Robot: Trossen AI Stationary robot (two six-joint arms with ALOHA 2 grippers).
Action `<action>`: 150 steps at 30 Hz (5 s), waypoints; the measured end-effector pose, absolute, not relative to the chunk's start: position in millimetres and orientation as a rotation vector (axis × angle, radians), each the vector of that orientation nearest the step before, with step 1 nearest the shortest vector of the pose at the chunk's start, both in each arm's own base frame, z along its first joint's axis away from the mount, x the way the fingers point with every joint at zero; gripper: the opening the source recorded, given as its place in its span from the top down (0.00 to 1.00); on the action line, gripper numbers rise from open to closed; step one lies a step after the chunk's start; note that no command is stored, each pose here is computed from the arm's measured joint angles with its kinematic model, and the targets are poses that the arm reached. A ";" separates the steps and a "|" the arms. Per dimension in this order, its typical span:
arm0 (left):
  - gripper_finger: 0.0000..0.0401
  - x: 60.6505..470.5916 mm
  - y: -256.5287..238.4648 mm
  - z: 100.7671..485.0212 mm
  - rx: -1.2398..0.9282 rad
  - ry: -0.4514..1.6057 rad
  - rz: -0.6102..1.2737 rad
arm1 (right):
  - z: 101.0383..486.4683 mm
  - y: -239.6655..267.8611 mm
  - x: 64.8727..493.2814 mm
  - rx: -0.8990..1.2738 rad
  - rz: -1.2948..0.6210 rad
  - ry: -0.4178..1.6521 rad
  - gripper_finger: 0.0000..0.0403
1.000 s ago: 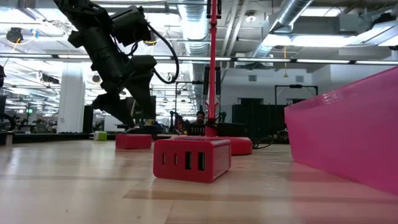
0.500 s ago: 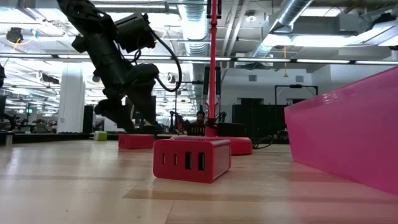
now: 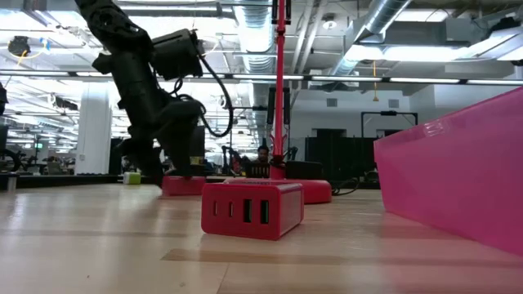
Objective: Pick & Place Office items
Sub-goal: Put the top red charger adapter into the red bin, then put the green charger adapter into the red bin
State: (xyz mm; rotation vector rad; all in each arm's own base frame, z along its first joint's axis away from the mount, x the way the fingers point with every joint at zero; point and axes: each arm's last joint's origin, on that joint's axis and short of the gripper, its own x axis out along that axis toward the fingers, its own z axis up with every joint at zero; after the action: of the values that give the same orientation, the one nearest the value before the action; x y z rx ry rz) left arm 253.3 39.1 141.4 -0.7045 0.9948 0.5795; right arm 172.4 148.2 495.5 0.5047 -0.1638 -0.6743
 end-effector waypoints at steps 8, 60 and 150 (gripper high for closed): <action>0.23 256.3 40.4 140.3 -0.687 0.970 0.596 | 495.3 148.2 172.4 0.503 -0.676 -0.164 0.39; 0.50 243.5 -45.6 205.8 -0.365 0.816 -0.220 | 496.9 147.9 172.8 0.495 -0.691 -0.172 0.39; 0.43 230.2 6.2 253.1 -0.623 0.925 1.156 | 489.7 167.7 181.4 0.463 -0.660 -0.149 0.39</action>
State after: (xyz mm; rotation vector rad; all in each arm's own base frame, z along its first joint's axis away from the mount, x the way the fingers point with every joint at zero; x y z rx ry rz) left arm 230.2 6.2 253.1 -0.6233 0.9250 1.1562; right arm 181.4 167.7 489.7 0.4632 -0.1492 -0.6598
